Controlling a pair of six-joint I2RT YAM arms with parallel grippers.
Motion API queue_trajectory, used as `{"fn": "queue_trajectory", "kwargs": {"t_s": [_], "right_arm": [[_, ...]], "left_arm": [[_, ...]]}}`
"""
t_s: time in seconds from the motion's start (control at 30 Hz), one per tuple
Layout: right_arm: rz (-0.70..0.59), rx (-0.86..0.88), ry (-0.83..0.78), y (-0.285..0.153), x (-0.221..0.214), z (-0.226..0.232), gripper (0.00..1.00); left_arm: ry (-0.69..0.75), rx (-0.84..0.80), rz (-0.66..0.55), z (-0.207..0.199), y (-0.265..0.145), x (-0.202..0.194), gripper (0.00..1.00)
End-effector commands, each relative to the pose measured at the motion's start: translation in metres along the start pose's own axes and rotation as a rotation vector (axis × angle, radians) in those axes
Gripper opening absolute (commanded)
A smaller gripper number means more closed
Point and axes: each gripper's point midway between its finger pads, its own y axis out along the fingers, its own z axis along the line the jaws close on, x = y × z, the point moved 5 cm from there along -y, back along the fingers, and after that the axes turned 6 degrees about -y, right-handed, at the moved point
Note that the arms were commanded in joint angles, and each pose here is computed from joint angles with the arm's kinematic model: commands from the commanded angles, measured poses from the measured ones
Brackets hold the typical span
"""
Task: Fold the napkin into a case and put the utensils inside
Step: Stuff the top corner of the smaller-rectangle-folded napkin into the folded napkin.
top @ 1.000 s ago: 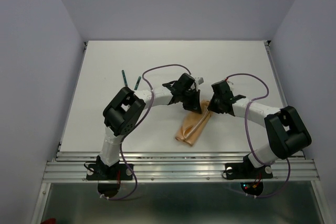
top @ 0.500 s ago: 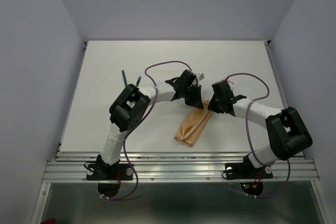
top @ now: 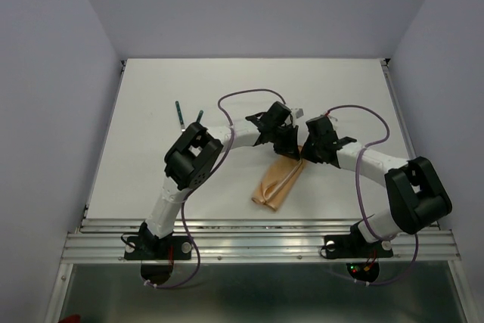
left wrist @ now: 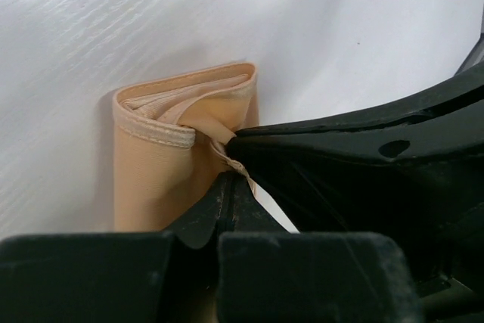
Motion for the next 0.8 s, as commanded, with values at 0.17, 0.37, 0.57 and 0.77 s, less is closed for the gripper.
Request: {"fn": "queue_trajectory", "kwargs": {"t_s": [0.17, 0.37, 0.57, 0.77], "right_arm": [[-0.059, 0.064, 0.005, -0.021, 0.021, 0.015, 0.01], [-0.057, 0.062, 0.0, -0.026, 0.022, 0.014, 0.01], [-0.053, 0.066, -0.008, -0.029, 0.02, 0.012, 0.01], [-0.036, 0.064, -0.014, -0.026, 0.016, 0.012, 0.01]], "left_arm": [[0.038, -0.061, 0.019, -0.02, 0.009, 0.001, 0.0], [0.034, -0.064, -0.001, -0.024, 0.016, 0.012, 0.0], [0.028, -0.063, -0.018, -0.027, 0.019, 0.018, 0.0], [0.011, -0.065, -0.029, -0.029, 0.026, 0.024, 0.0]]}}
